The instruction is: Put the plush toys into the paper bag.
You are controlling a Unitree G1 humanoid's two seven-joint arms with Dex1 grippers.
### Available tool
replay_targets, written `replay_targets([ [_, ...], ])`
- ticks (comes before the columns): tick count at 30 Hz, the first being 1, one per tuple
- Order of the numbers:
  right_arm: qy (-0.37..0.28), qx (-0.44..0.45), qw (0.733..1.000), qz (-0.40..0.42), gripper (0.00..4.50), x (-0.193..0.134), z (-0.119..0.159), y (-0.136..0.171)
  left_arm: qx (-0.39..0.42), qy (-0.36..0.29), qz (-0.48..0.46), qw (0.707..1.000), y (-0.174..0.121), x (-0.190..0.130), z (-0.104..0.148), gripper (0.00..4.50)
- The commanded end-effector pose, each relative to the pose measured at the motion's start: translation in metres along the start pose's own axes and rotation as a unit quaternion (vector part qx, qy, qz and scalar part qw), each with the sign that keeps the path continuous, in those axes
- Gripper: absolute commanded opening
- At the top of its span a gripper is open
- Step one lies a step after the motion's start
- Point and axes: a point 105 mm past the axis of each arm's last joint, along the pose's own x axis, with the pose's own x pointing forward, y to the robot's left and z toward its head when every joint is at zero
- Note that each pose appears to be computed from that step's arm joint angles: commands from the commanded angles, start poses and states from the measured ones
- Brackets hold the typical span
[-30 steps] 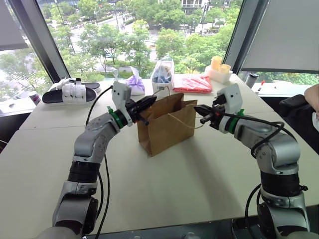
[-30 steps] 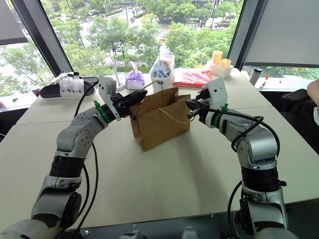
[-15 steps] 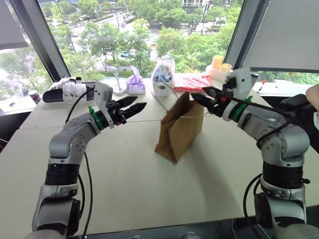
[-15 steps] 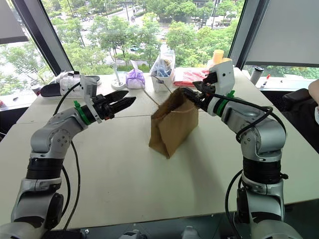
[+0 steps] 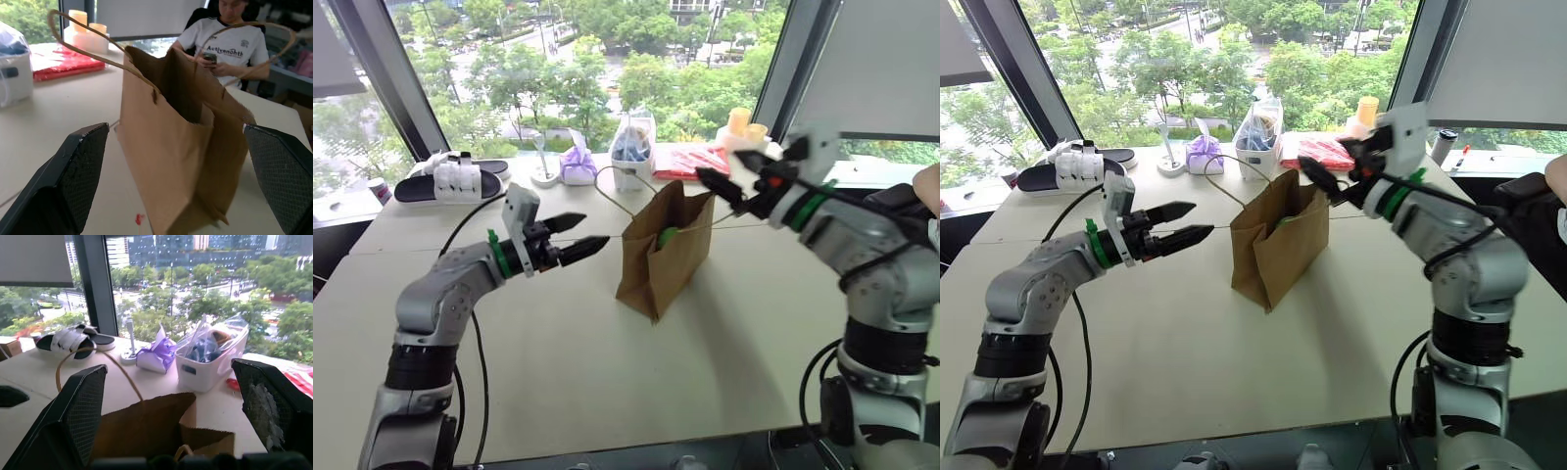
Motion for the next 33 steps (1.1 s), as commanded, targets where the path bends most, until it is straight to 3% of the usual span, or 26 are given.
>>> replay_targets([
  [1,-0.020,-0.005,0.999,-0.028,4.40,-0.023,0.011,-0.010,0.012,0.002,-0.027,1.000,-0.018,0.000,0.002,4.50],
  [4,-0.018,0.025,0.998,-0.053,4.40,-0.034,0.000,-0.013,0.006,0.005,-0.027,1.000,-0.021,0.002,-0.005,4.50],
  [7,0.026,0.029,0.997,-0.064,4.40,-0.041,-0.026,-0.010,0.007,0.007,-0.030,0.999,-0.024,0.007,-0.009,4.50],
  [12,0.102,0.032,0.994,-0.007,4.40,-0.043,-0.077,0.027,0.022,0.016,-0.026,0.999,-0.026,0.018,-0.016,4.50],
  [15,0.110,0.044,0.992,0.035,3.49,-0.032,-0.094,0.058,0.032,0.015,-0.025,0.999,-0.028,0.026,-0.017,4.50],
  [20,0.111,0.046,0.992,0.040,0.88,-0.012,-0.109,0.071,0.034,0.012,-0.023,0.999,-0.031,0.037,-0.021,4.50],
  [22,0.110,0.045,0.992,0.048,0.07,-0.007,-0.112,0.074,0.041,0.014,-0.022,0.999,-0.032,0.041,-0.024,4.50],
  [33,0.115,0.032,0.991,0.057,0.07,-0.001,-0.120,0.077,0.042,-0.010,0.035,0.998,-0.023,0.083,-0.038,4.50],
])
